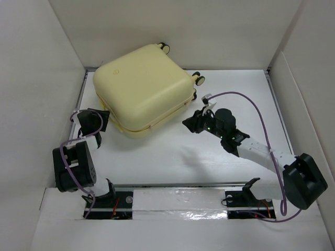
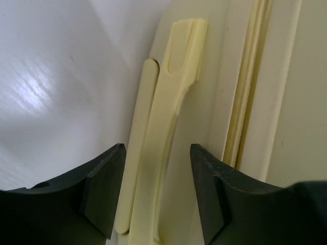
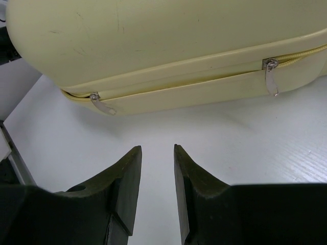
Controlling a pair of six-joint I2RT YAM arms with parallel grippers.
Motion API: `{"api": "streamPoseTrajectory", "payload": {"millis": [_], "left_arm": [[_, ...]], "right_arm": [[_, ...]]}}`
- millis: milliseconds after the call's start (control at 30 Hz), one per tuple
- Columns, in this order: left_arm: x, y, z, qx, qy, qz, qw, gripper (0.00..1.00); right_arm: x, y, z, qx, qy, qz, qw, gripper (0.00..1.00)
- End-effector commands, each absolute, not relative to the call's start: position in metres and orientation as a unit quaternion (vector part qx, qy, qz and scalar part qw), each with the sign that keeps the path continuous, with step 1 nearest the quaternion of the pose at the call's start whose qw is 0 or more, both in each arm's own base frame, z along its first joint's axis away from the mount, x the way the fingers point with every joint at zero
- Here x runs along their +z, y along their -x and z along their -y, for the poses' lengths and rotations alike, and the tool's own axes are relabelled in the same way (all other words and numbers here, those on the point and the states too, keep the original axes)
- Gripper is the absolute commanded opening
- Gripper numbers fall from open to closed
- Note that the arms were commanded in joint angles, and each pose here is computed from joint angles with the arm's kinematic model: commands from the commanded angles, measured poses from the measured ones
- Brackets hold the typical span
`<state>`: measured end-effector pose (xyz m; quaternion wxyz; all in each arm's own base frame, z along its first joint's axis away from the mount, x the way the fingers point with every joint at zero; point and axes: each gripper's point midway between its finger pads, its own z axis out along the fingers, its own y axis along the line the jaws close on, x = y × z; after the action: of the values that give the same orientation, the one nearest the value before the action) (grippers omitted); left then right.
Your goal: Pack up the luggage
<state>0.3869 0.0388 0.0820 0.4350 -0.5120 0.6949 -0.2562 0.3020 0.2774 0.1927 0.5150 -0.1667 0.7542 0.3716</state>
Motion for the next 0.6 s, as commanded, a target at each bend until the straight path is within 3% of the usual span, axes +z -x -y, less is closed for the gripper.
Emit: {"api": "streamPoseTrajectory", "payload": {"millis": [0,133,233,300,367,433,467,500,567], "left_arm": [[0.095,-0.407,-0.042,-0.265,0.504,-0.68,0.461,0.49],[0.077,-0.411,-0.036,-0.265,0.51,-0.688,0.444,0.4],[0.064,-0.41,-0.026,-0.273,0.512,-0.69,0.432,0.28],[0.059,-0.408,-0.021,-0.28,0.508,-0.69,0.433,0.0],[0.057,-0.404,-0.015,-0.282,0.501,-0.695,0.433,0.0],[0.064,-0.402,-0.001,-0.29,0.478,-0.701,0.442,0.0],[0.061,-0.394,0.006,-0.292,0.472,-0.705,0.442,0.0],[0.069,-0.391,0.014,-0.302,0.461,-0.703,0.45,0.0],[0.069,-0.376,0.042,-0.327,0.434,-0.713,0.443,0.0]], "right_arm": [[0.234,-0.303,-0.283,0.382,0.178,-0.718,0.553,0.38],[0.242,-0.294,-0.284,0.384,0.182,-0.714,0.557,0.38],[0.241,-0.288,-0.282,0.383,0.182,-0.715,0.556,0.38],[0.24,-0.285,-0.279,0.383,0.181,-0.716,0.555,0.38],[0.239,-0.283,-0.277,0.382,0.18,-0.716,0.557,0.34],[0.237,-0.282,-0.275,0.379,0.177,-0.718,0.557,0.19],[0.233,-0.281,-0.273,0.377,0.179,-0.72,0.555,0.05],[0.234,-0.279,-0.272,0.375,0.183,-0.718,0.557,0.0],[0.227,-0.276,-0.269,0.365,0.192,-0.727,0.549,0.0]]}}
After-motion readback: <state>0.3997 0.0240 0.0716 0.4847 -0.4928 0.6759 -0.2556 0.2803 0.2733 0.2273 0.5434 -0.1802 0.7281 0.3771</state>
